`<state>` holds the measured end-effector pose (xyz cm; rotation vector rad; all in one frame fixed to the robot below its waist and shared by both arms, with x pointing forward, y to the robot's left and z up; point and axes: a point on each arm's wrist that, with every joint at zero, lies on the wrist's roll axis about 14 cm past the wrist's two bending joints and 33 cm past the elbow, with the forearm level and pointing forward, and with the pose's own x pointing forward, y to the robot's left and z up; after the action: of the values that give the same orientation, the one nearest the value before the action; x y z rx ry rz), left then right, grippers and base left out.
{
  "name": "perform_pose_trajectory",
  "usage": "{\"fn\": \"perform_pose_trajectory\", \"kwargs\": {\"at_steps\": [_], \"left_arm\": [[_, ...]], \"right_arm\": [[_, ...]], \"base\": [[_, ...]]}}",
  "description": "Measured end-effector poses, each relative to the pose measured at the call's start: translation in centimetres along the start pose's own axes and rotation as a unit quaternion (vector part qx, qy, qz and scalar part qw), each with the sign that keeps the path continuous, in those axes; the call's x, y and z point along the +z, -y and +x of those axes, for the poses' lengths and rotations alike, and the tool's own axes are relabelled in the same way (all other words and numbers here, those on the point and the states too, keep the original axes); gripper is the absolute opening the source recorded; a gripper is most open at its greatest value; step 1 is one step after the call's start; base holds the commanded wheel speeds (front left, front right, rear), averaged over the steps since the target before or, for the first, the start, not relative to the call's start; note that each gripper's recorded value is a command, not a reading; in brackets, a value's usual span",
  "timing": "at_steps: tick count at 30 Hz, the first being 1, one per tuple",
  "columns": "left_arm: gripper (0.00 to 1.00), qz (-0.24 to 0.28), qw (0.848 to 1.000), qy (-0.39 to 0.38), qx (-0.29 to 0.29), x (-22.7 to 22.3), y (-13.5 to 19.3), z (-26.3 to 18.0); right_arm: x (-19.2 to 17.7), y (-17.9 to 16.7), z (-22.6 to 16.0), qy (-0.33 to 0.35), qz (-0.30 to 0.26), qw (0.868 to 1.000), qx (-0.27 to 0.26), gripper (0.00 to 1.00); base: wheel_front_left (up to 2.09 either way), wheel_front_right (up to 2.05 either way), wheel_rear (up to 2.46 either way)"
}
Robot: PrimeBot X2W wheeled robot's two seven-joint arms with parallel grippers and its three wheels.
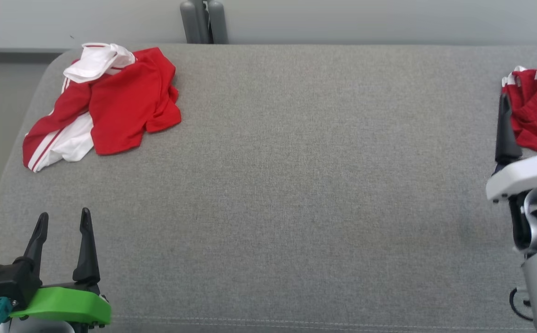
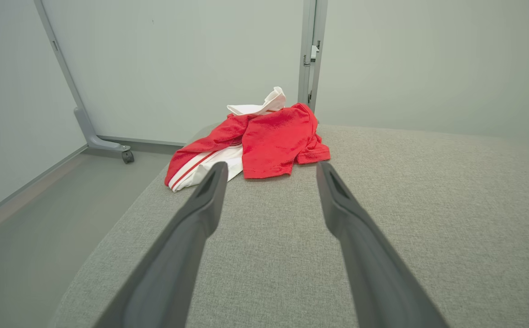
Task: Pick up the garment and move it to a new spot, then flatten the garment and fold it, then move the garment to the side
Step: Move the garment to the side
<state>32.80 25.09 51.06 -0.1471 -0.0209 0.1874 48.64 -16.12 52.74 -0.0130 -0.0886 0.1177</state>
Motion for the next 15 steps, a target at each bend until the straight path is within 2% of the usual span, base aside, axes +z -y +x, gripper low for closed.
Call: {"fn": "perform_pose_trajectory", "kwargs": {"at_steps": [8,15], "left_arm": [[1.0,-0.004,1.0,0.016,0.008,0.8,-1.0,-2.8],[1.0,-0.007,1.0,0.025,-0.009,1.2,-0.2,-3.7]], "right_arm": [[-4.0,-2.2,-6.7,-0.068,0.006,0.998,-0.002,1.0],[-5.2,-1.8,-10.8,-0.09,0.019,0.995,-0.034,1.0]], "base": [[0.0,0.0,0.0],[0.0,0.0,0.0]]}}
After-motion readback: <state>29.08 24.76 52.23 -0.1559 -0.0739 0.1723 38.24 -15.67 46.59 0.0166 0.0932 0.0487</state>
